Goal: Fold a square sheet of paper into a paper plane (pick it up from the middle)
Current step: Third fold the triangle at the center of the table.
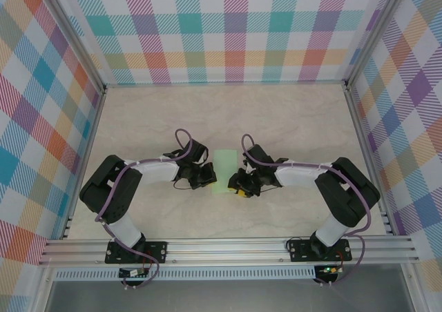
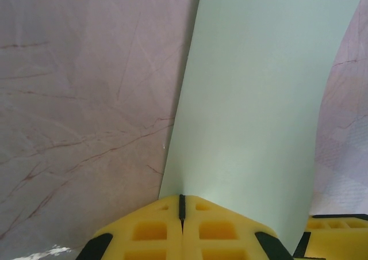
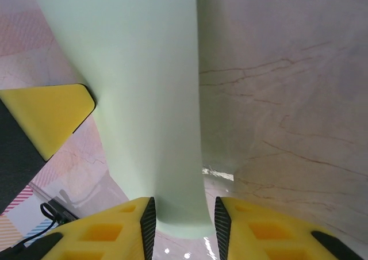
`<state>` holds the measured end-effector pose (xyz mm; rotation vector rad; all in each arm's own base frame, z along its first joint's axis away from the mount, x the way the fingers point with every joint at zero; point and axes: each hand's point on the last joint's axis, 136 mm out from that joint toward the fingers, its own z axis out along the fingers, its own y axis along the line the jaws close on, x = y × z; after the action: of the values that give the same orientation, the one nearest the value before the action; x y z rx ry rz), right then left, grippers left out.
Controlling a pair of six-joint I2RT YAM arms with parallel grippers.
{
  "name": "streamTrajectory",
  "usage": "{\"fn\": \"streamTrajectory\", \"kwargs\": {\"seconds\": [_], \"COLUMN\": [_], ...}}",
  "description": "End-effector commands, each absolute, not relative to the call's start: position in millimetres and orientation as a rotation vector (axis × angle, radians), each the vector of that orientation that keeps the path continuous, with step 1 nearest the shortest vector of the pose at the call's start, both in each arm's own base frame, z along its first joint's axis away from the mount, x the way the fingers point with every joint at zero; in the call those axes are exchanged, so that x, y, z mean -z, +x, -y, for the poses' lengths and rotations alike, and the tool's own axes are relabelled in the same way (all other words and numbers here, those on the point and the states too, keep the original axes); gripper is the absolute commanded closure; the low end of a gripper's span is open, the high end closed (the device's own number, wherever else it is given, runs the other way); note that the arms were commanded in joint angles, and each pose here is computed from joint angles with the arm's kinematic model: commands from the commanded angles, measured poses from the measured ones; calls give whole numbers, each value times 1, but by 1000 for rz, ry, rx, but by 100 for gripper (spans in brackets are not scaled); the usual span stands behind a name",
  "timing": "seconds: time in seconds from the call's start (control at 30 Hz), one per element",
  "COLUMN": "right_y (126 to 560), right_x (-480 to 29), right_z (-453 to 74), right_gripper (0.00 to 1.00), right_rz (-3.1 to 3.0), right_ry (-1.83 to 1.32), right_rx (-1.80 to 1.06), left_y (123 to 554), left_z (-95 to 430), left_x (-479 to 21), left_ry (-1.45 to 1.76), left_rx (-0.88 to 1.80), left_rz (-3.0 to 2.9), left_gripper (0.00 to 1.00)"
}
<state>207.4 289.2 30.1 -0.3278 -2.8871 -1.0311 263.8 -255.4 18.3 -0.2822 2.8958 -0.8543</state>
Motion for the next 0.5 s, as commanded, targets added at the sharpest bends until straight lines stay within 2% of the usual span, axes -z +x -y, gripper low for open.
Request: {"fn": "streamTrajectory", "kwargs": {"seconds": [0.0, 0.3, 0.47], "right_y": [215, 224, 222], "right_x": [-45, -62, -53], "right_z": [-292, -301, -303], "right_gripper": [69, 70, 71], "right_rz": [2919, 2921, 2892], "right_ry": [-377, -341, -364], "right_rx": [1119, 1273, 1234], "left_y": [248, 249, 249], "left_z": [242, 242, 243], "left_x": [0, -1, -2], "left_ry": [-325, -319, -316], "left_rx": [731, 734, 737], "left_rz": [-2985, -2985, -2986], "left_gripper": [96, 96, 96]}}
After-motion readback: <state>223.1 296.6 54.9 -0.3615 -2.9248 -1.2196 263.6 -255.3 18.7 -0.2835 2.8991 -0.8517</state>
